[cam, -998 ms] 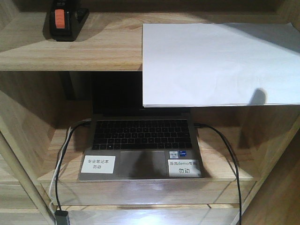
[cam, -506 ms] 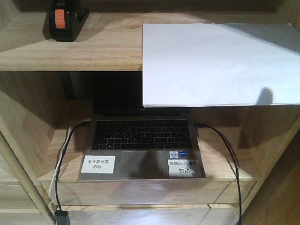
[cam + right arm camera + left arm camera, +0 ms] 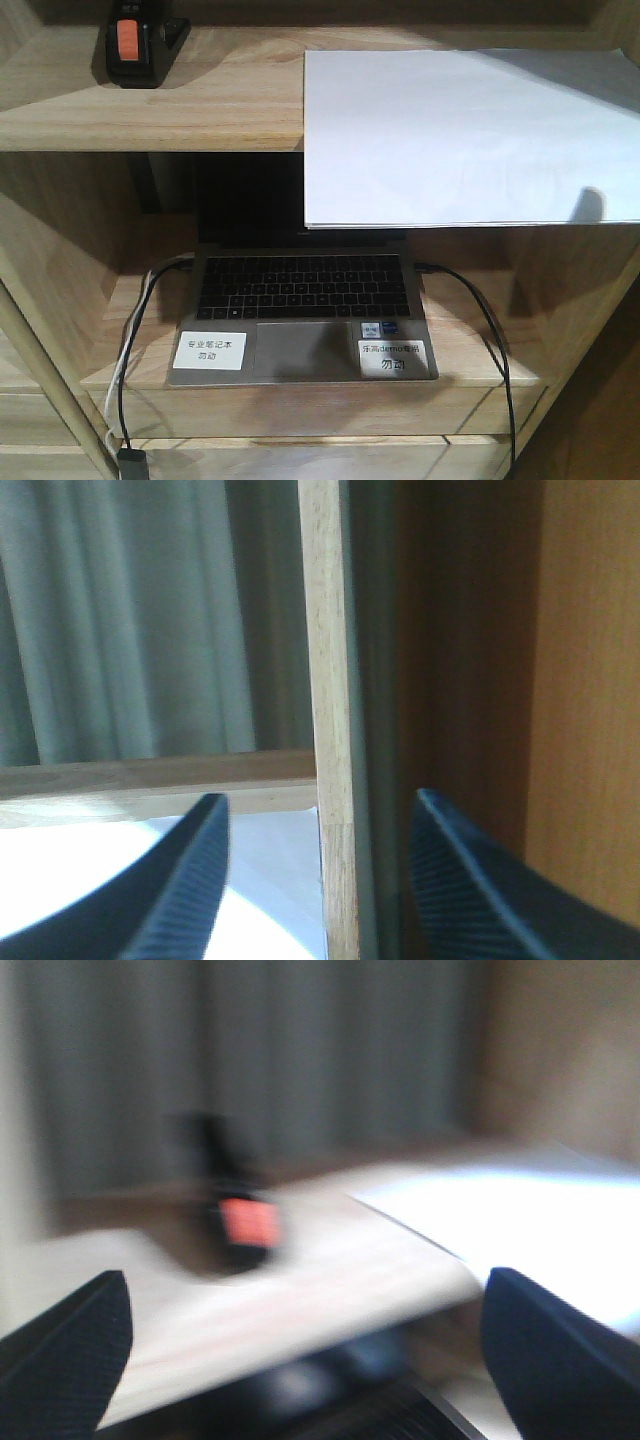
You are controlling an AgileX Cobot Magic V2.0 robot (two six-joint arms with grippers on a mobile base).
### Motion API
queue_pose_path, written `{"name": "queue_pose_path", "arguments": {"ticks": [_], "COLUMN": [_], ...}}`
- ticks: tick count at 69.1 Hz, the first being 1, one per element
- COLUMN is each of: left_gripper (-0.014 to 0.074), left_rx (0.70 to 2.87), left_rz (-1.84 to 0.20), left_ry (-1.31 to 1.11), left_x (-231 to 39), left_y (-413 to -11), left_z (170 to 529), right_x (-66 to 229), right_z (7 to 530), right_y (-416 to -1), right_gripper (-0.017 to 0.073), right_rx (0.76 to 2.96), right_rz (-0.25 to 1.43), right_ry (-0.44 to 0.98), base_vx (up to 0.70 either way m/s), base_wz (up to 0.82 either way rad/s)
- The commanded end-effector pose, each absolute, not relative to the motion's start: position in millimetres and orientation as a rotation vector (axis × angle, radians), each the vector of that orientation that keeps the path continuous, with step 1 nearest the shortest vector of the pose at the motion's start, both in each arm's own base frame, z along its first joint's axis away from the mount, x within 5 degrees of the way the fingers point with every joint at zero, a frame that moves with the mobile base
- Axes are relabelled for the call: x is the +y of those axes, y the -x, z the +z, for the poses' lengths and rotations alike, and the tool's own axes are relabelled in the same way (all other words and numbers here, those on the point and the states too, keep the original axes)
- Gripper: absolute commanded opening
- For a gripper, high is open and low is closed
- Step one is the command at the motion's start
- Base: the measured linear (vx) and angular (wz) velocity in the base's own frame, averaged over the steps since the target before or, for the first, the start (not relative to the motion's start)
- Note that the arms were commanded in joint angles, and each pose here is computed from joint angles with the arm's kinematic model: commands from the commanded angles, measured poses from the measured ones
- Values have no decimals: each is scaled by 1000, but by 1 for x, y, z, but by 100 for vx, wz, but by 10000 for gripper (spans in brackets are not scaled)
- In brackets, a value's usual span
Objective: Grab stapler and paper to desk for stapling
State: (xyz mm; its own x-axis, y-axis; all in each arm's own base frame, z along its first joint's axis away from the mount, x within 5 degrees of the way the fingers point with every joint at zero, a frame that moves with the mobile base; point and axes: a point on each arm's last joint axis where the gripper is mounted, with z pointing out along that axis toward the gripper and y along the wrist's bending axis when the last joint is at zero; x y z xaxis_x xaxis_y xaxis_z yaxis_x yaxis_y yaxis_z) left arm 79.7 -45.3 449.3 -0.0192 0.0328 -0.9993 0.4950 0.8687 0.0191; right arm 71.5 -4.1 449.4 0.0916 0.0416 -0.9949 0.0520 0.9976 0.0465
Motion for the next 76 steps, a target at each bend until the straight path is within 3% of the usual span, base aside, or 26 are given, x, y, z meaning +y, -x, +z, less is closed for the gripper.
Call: {"name": "queue_pose_path", "arguments": {"ticks": [1, 16, 34, 76], "left_gripper": [640, 616, 610, 608], "left_rx": [1477, 1457, 1508, 1810], "left_rz": [-437, -484, -481, -291], "left_ry": [-487, -522, -465, -75], "left_x": [-59, -89, -118, -143], "left_y": [-89, -119, -166, -253], "left_z": [460, 462, 496, 542], "right_x": [-5, -5, -5, -5], "right_z": [463, 463, 463, 463], "right_y": [-72, -72, -72, -72], "right_gripper": [343, 314, 293, 290], "right_rx": [1389, 1389, 1389, 1389], "right_rz": [-23, -23, -23, -23], "right_ry": [-69, -69, -69, -69], "base_vx": [0, 0, 0, 0], "base_wz": [0, 0, 0, 0]}}
